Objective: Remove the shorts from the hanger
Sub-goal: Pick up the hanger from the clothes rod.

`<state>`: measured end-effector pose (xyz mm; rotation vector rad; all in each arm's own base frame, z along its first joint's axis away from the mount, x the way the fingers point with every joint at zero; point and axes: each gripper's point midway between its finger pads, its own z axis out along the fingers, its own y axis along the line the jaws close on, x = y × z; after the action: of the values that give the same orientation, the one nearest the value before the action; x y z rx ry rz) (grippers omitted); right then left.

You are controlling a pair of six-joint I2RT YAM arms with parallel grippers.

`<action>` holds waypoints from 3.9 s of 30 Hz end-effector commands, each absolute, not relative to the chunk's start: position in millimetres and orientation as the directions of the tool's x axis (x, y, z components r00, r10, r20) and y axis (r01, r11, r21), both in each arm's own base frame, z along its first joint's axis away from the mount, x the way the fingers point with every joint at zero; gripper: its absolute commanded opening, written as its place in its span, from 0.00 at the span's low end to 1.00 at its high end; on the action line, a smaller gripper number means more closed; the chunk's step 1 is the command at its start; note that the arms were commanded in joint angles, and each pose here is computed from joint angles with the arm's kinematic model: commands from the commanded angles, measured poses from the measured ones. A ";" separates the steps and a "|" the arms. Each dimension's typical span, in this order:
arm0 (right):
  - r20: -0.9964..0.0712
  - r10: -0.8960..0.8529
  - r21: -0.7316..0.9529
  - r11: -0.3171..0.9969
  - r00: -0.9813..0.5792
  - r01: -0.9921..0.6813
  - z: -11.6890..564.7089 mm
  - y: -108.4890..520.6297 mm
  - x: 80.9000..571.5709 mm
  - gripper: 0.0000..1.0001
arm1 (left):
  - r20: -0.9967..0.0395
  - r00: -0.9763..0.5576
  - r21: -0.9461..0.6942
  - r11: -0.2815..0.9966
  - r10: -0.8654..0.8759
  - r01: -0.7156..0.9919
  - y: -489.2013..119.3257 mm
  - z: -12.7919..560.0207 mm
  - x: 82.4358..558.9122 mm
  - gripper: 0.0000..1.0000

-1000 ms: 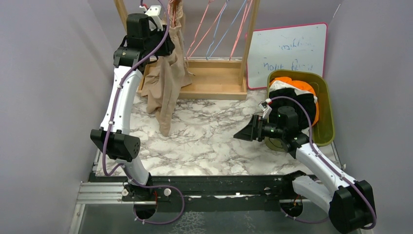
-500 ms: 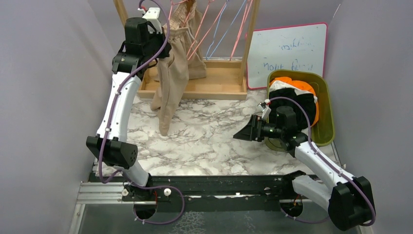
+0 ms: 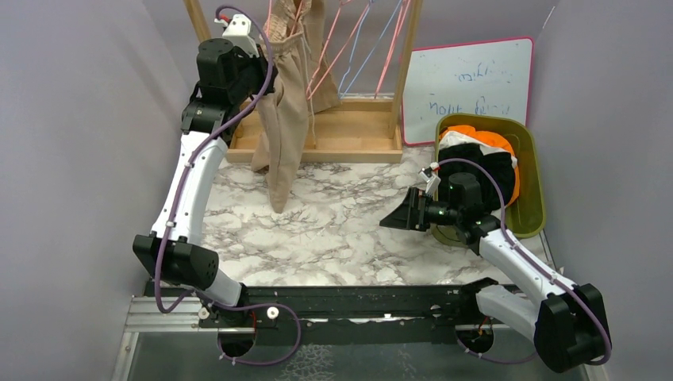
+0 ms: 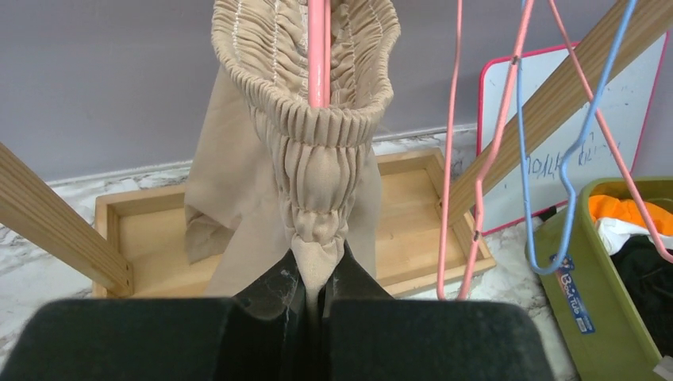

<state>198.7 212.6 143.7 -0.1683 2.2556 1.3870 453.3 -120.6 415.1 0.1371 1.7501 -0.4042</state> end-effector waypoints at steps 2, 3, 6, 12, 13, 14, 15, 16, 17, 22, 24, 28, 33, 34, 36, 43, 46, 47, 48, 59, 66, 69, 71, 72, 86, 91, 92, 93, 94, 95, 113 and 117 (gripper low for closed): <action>-0.492 0.138 0.788 0.489 -0.860 -0.373 148.6 213.1 204.1 1.00 | -0.982 -0.018 -0.179 0.913 -0.185 0.366 -120.2 478.9 426.5 0.00; -0.491 0.137 0.788 0.490 -0.860 -0.372 148.1 213.1 204.3 1.00 | -0.983 -0.019 -0.179 0.914 -0.185 0.365 -119.4 476.9 422.8 0.00; -0.485 0.136 0.790 0.491 -0.864 -0.366 145.9 213.2 204.1 1.00 | -0.985 -0.020 -0.169 0.924 -0.172 0.343 -112.7 469.9 411.5 0.00; -0.472 0.133 0.796 0.491 -0.872 -0.356 141.0 213.4 202.8 1.00 | -0.989 -0.002 -0.144 0.943 -0.150 0.300 -99.0 462.5 387.0 0.00; -0.470 0.134 0.796 0.491 -0.873 -0.354 140.6 213.4 202.7 1.00 | -0.990 -0.009 -0.140 0.944 -0.144 0.297 -97.8 459.1 383.4 0.00; -0.470 0.134 0.797 0.490 -0.873 -0.354 140.6 213.3 202.5 1.00 | -0.990 -0.021 -0.140 0.946 -0.140 0.291 -96.2 453.8 379.7 0.00; -0.468 0.136 0.797 0.492 -0.873 -0.351 139.8 213.1 202.3 1.00 | -0.989 -0.038 -0.146 0.948 -0.141 0.282 -94.5 445.9 375.7 0.00; -0.467 0.142 0.797 0.496 -0.873 -0.346 139.5 212.7 203.0 1.00 | -0.988 -0.056 -0.153 0.949 -0.143 0.274 -92.7 435.7 370.5 0.00; -0.466 0.152 0.796 0.503 -0.872 -0.337 139.3 211.9 204.3 1.00 | -0.987 -0.069 -0.161 0.951 -0.148 0.263 -90.3 426.4 364.8 0.00; -0.469 0.245 0.800 0.526 -0.849 -0.291 149.9 207.3 214.0 1.00 | -0.974 -0.179 -0.171 0.968 -0.138 0.185 -73.7 362.5 333.7 0.00; -0.513 0.265 0.795 0.504 -0.816 -0.336 162.4 207.3 213.7 1.00 | -0.966 -0.228 -0.167 0.968 -0.123 0.186 -72.3 345.1 319.5 0.00; -0.620 0.299 0.756 0.473 -0.725 -0.452 186.1 204.8 209.5 1.00 | -0.940 -0.292 -0.235 0.955 -0.175 0.183 -74.3 316.4 290.4 0.00; -0.655 0.394 0.727 0.561 -0.646 -0.396 180.0 186.9 223.0 1.00 | -0.879 -0.411 -0.373 0.885 -0.242 0.277 -100.9 270.7 253.3 0.00; -0.662 0.396 0.724 0.558 -0.636 -0.405 181.1 186.5 222.3 1.00 | -0.859 -0.445 -0.407 0.865 -0.254 0.293 -107.5 260.6 246.6 0.00; -0.654 0.423 0.737 0.542 -0.627 -0.403 184.6 186.4 222.1 1.00 | -0.817 -0.508 -0.470 0.825 -0.273 0.313 -118.5 243.4 232.8 0.00; -0.621 0.360 0.781 0.364 -0.697 -0.508 198.5 210.3 201.4 1.00 | -0.723 -0.630 -0.599 0.710 -0.282 0.370 -141.7 211.7 186.5 0.00; -0.614 0.280 0.786 0.291 -0.738 -0.545 206.1 221.1 194.3 1.00 | -0.703 -0.663 -0.625 0.669 -0.258 0.402 -149.4 209.2 173.3 0.00; -0.621 0.252 0.781 0.275 -0.742 -0.560 208.7 223.5 192.2 1.00 | -0.688 -0.681 -0.639 0.654 -0.251 0.405 -152.2 207.4 170.2 0.00; -0.631 0.229 0.773 0.270 -0.741 -0.575 209.8 224.4 190.5 1.00 | -0.676 -0.696 -0.651 0.639 -0.242 0.410 -154.9 206.1 167.3 0.00; -0.799 0.237 0.598 0.407 -0.553 -0.690 240.2 207.6 193.6 1.00 | -0.629 -0.763 -0.675 0.593 -0.150 0.440 -166.5 190.5 161.4 0.00; -0.761 0.232 0.647 0.355 -0.606 -0.675 233.1 215.3 195.3 0.99 | -0.609 -0.792 -0.618 0.642 -0.026 0.454 -187.7 174.0 160.2 0.00; -0.761 0.241 0.645 0.380 -0.602 -0.663 232.2 213.7 199.7 0.99 | -0.628 -0.778 -0.551 0.684 0.038 0.478 -200.1 166.3 157.5 0.00; -0.762 0.234 0.642 0.399 -0.604 -0.655 229.6 212.4 201.5 0.99 | -0.649 -0.759 -0.527 0.685 0.059 0.503 -207.6 167.7 155.7 0.00; -0.761 0.234 0.641 0.411 -0.605 -0.648 228.7 211.2 202.7 0.99 | -0.659 -0.749 -0.527 0.669 0.066 0.523 -213.1 170.1 153.8 0.00; -0.679 0.204 0.710 0.430 -0.706 -0.558 216.2 237.7 207.4 0.92 | -0.741 -0.641 -0.445 0.569 0.198 0.691 -258.0 170.4 119.8 0.00; -0.666 0.205 0.701 0.502 -0.717 -0.508 200.7 260.7 209.5 0.89 | -0.779 -0.602 -0.426 0.558 0.175 0.713 -262.4 185.1 120.8 0.00; -0.666 0.228 0.704 0.507 -0.710 -0.498 200.3 263.2 212.0 0.87 | -0.781 -0.599 -0.426 0.550 0.176 0.718 -263.3 187.0 119.7 0.00; -0.670 0.245 0.706 0.502 -0.701 -0.500 203.2 266.8 213.9 0.85 | -0.782 -0.596 -0.427 0.540 0.183 0.725 -264.3 187.2 117.5 0.00; -0.670 0.256 0.711 0.493 -0.697 -0.502 206.8 271.3 216.0 0.84 | -0.780 -0.595 -0.427 0.530 0.194 0.732 -265.2 185.7 115.2 0.00; -0.664 0.270 0.718 0.492 -0.698 -0.493 209.6 274.9 219.3 0.82 | -0.775 -0.597 -0.429 0.522 0.206 0.737 -266.5 184.0 112.8 0.00; -0.432 0.490 0.892 0.355 -0.758 -0.279 208.5 297.4 222.8 0.40 | -0.771 -0.605 -0.416 0.563 0.197 0.714 -267.9 178.0 116.8 0.00; -0.376 0.511 0.918 0.318 -0.773 -0.237 200.0 298.0 220.4 0.31 | -0.775 -0.600 -0.411 0.564 0.199 0.717 -270.1 180.8 118.7 0.00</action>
<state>222.8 293.9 196.5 0.1856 1.9820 1.4303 110.2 -256.1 150.2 0.7441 2.2134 -0.9207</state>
